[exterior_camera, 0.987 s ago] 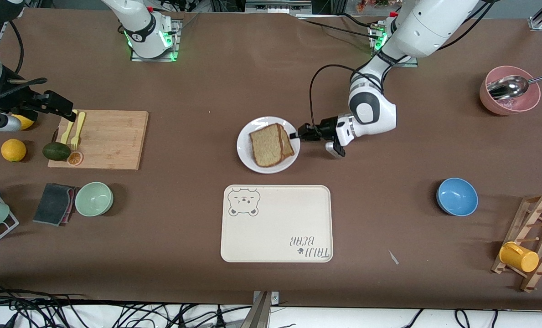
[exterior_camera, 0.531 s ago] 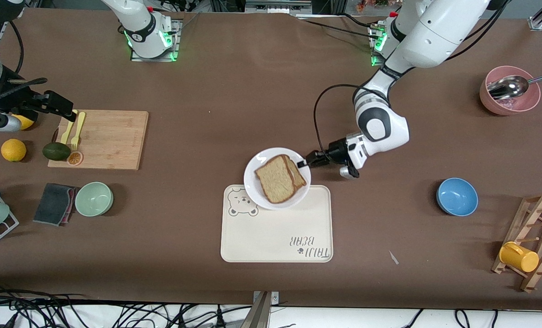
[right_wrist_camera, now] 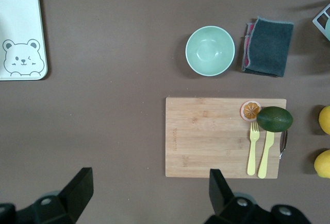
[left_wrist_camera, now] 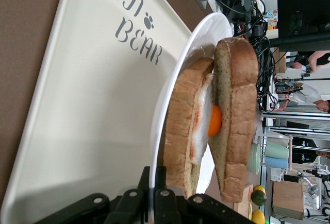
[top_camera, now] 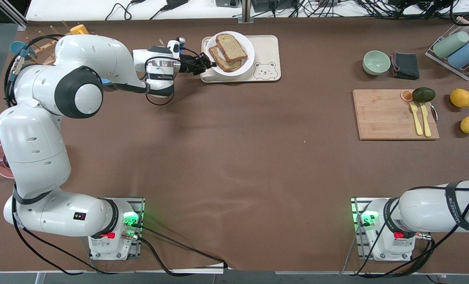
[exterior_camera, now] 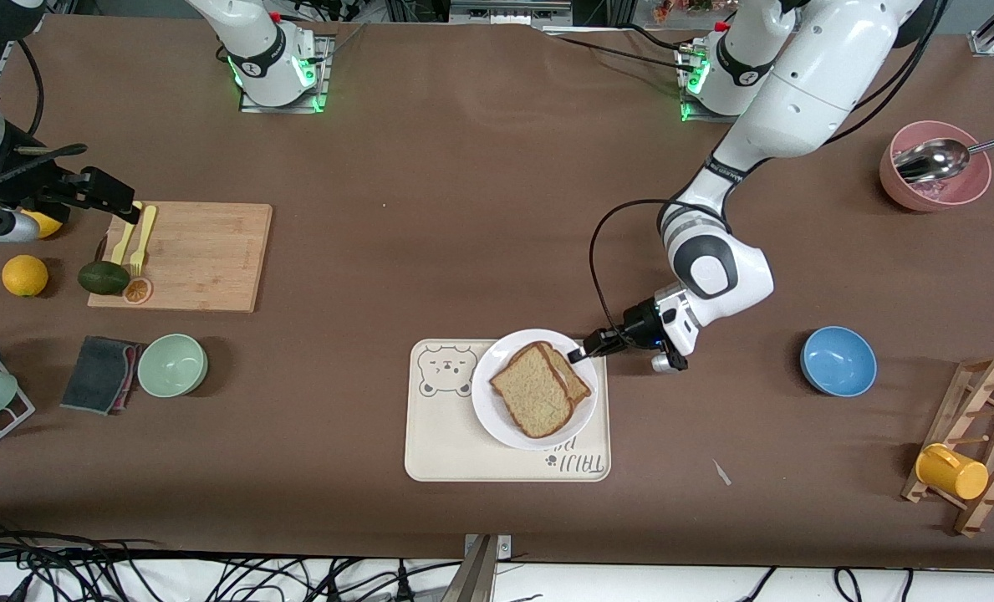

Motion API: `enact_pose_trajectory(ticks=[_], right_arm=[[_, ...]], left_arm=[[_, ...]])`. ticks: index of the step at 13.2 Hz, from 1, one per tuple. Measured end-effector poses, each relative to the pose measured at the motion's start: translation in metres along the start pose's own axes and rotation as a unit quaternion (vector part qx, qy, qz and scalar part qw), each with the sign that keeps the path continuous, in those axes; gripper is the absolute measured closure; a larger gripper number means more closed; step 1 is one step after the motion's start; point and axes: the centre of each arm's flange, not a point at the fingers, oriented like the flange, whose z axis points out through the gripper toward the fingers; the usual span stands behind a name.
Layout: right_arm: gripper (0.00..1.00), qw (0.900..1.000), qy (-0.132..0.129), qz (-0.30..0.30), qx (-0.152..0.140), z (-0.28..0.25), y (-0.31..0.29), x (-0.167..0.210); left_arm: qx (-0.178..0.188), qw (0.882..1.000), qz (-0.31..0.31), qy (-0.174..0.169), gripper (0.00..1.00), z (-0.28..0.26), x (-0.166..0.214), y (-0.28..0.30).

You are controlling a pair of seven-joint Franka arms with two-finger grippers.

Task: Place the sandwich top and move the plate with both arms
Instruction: 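Slide the plate with the left gripper onto the bear tray, then open the left gripper and draw it back from the plate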

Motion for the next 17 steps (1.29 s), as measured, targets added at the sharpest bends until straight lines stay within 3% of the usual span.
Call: enact_pose_trajectory(ticks=[5, 8, 10, 11, 12, 17], right_arm=[[0.0, 1.0, -0.001, 0.0, 0.0, 0.001, 0.0, 0.0], [0.0, 1.0, 0.001, 0.016, -0.017, 0.001, 0.004, 0.001], [0.0, 1.0, 0.001, 0.021, -0.019, 0.0, 0.005, 0.001], [0.0, 1.0, 0.001, 0.022, -0.019, 0.0, 0.005, 0.001], [0.0, 1.0, 0.002, 0.022, -0.019, 0.0, 0.005, 0.001], [0.0, 1.0, 0.009, 0.023, -0.019, -0.001, 0.005, 0.002]], left_arm=[[0.009, 1.0, -0.016, -0.01, 0.96, 0.029, -0.008, -0.004], [0.013, 1.0, -0.014, -0.017, 0.95, 0.037, -0.014, -0.007], [0.014, 1.0, -0.012, -0.014, 0.8, 0.036, -0.011, -0.007], [0.015, 1.0, -0.011, -0.012, 0.8, 0.035, -0.009, -0.007], [0.016, 1.0, -0.011, -0.01, 0.71, 0.033, -0.007, -0.008], [0.014, 1.0, -0.009, 0.006, 0.17, 0.022, 0.01, -0.005]])
